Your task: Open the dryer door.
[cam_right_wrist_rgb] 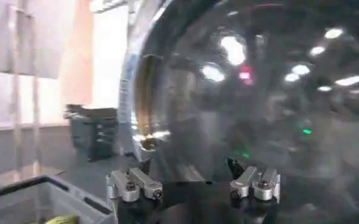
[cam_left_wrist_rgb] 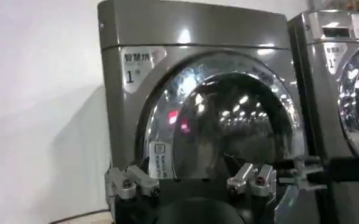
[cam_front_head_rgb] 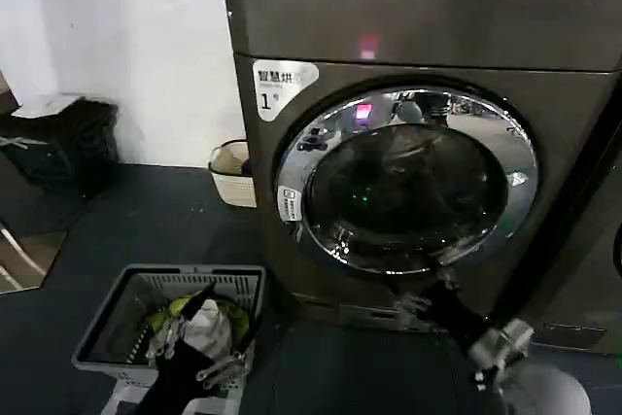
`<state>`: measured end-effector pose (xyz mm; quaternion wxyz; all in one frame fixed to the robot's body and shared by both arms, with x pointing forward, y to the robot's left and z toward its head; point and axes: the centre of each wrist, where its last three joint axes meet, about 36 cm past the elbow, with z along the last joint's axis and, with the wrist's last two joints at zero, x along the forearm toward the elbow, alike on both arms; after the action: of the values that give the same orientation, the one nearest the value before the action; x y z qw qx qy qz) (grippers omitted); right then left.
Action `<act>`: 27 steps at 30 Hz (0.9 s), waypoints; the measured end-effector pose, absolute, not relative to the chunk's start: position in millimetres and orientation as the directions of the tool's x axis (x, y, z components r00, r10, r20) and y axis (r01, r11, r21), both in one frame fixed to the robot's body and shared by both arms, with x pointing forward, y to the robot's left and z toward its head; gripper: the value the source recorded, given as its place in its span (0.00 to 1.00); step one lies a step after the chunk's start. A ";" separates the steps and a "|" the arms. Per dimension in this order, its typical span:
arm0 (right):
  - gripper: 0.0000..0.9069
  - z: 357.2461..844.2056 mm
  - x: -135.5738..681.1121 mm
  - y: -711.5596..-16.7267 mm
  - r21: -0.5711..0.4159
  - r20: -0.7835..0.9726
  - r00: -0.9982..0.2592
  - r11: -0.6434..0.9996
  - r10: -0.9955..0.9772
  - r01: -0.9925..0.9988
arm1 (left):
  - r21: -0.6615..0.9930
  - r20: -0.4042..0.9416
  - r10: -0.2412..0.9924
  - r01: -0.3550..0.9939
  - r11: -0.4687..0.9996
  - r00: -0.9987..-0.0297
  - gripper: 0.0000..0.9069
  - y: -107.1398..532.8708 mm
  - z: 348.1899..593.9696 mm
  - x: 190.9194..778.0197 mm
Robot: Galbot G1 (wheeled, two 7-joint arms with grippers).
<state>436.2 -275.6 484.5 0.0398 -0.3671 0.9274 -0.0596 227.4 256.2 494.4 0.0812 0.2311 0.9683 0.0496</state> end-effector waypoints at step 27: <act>1.00 496.4 543.9 -196.2 -0.153 -0.018 -0.572 0.568 -0.820 -0.809 | 0.134 -0.076 0.453 0.441 0.887 -0.888 1.00 259.1 489.8 226.9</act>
<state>543.9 -196.2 496.4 0.0436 -0.4605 0.8843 -0.0639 226.9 259.1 489.8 0.0526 0.2304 0.9700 0.0566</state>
